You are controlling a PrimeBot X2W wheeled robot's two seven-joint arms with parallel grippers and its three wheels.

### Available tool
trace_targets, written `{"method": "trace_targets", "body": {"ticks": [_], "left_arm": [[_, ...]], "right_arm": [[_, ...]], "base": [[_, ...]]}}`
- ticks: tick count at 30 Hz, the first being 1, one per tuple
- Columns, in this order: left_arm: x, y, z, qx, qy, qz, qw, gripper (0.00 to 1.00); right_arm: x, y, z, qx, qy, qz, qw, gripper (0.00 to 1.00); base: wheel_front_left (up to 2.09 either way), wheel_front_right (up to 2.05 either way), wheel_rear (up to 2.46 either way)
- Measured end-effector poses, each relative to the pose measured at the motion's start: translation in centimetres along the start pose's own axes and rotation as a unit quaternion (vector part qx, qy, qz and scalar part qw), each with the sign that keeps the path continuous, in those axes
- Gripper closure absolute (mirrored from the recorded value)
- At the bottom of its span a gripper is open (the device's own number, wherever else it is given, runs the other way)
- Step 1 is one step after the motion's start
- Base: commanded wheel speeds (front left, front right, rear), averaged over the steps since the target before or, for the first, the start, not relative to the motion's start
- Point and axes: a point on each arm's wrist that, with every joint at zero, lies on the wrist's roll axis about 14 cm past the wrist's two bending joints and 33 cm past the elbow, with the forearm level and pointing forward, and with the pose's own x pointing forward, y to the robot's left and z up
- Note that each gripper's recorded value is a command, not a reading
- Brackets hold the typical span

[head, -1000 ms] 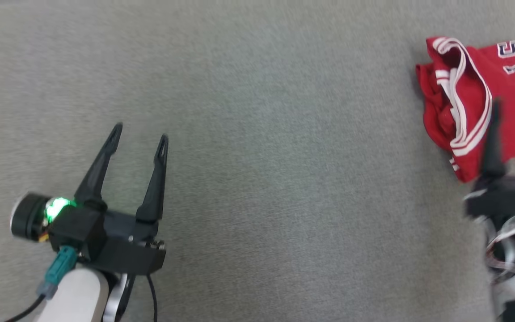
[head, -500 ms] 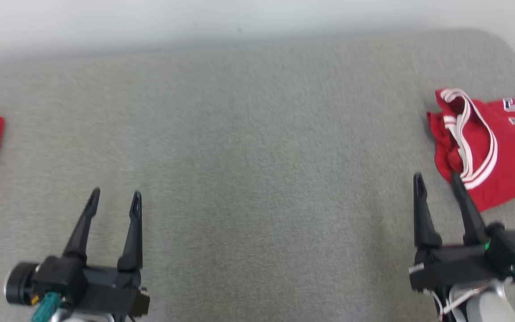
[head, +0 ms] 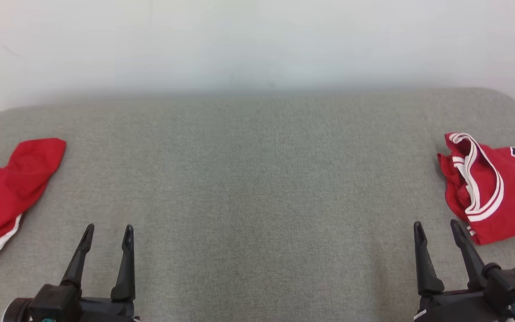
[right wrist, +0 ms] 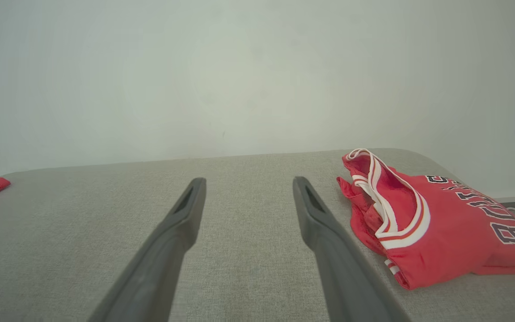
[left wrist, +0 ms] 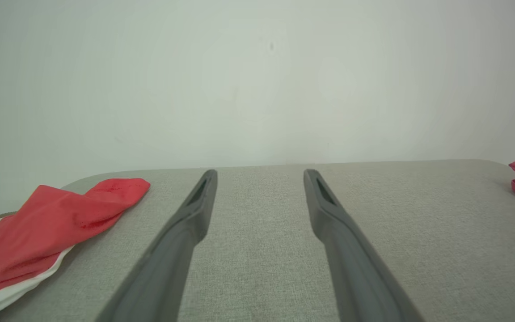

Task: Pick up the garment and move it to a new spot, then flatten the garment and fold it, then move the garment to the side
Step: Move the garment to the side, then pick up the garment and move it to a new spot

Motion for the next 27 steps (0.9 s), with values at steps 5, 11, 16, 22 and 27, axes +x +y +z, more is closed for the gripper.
{"method": "trace_targets", "body": {"ticks": [5, 11, 16, 22, 27], "left_arm": [[-0.9, 0.9, 0.7, 0.01, -0.003, 0.011, 1.0, 0.0], [-1.6, 1.5, 0.7, 0.018, 0.005, 0.021, 1.0, 0.0], [-1.8, 1.6, 0.7, 0.018, 0.005, 0.022, 1.0, 0.0], [-1.8, 1.7, 0.7, 0.015, 0.006, 0.025, 1.0, 0.0], [-1.9, 1.8, 0.7, 0.012, 0.007, 0.029, 0.999, 0.0]], "right_arm": [[-0.8, 1.1, 0.7, -0.008, -0.001, 0.014, 1.0, 0.0], [-1.4, 1.9, 0.9, -0.014, 0.005, 0.024, 1.0, 0.0], [-1.5, 2.3, 1.2, -0.014, 0.003, 0.03, 0.999, 0.0], [-1.5, 2.5, 1.3, -0.01, 0.002, 0.032, 0.999, 0.0], [-1.7, 2.5, 1.1, -0.006, 0.006, 0.031, 0.999, 0.0]], "base": [[0.0, 0.0, 0.0], [0.0, 0.0, 0.0], [0.0, 0.0, 0.0], [0.0, 0.0, 0.0], [0.0, 0.0, 0.0]]}}
